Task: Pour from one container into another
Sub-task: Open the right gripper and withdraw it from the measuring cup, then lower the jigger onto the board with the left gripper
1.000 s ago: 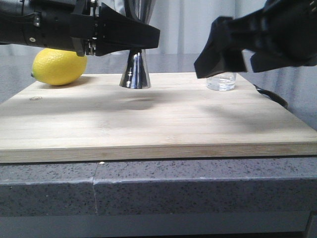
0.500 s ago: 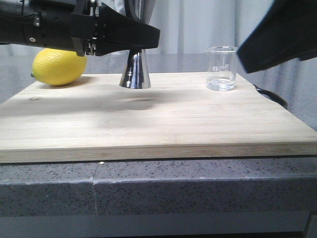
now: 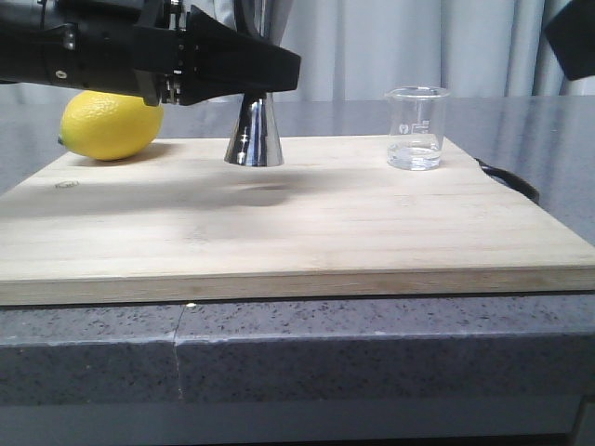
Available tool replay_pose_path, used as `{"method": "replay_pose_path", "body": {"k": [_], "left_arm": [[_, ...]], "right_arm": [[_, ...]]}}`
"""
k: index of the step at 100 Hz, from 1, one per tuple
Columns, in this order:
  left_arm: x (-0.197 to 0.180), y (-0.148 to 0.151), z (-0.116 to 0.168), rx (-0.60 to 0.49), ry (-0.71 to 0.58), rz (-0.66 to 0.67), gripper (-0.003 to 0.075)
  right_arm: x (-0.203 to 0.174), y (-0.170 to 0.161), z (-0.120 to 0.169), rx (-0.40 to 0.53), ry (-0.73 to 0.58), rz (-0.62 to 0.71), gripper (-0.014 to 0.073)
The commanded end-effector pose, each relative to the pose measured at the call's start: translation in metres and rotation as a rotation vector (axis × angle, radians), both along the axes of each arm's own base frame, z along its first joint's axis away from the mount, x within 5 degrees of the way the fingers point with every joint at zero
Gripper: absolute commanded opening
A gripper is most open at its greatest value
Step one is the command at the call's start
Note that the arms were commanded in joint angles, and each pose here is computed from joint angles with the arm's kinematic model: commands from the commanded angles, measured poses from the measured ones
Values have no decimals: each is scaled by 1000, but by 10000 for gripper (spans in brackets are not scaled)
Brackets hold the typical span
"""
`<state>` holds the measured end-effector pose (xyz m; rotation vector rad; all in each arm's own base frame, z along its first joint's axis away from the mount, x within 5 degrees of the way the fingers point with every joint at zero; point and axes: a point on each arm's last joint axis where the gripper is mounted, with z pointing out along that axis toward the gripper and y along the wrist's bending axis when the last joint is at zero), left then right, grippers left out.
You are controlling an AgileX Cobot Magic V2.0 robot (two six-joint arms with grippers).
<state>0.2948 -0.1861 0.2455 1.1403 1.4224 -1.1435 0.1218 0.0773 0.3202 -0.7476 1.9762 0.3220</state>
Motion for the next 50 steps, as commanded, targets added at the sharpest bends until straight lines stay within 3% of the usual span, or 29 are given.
{"method": "replay_pose_path", "body": {"k": [1,50], "left_arm": [[-5,-3,34,-154,-44,-23,145],[8,19,34,-147,-136,40,145]], "right_arm": [[2,-1,12,24,-82,-12,638],[3,-1,12,18,-86,-12,638]]}}
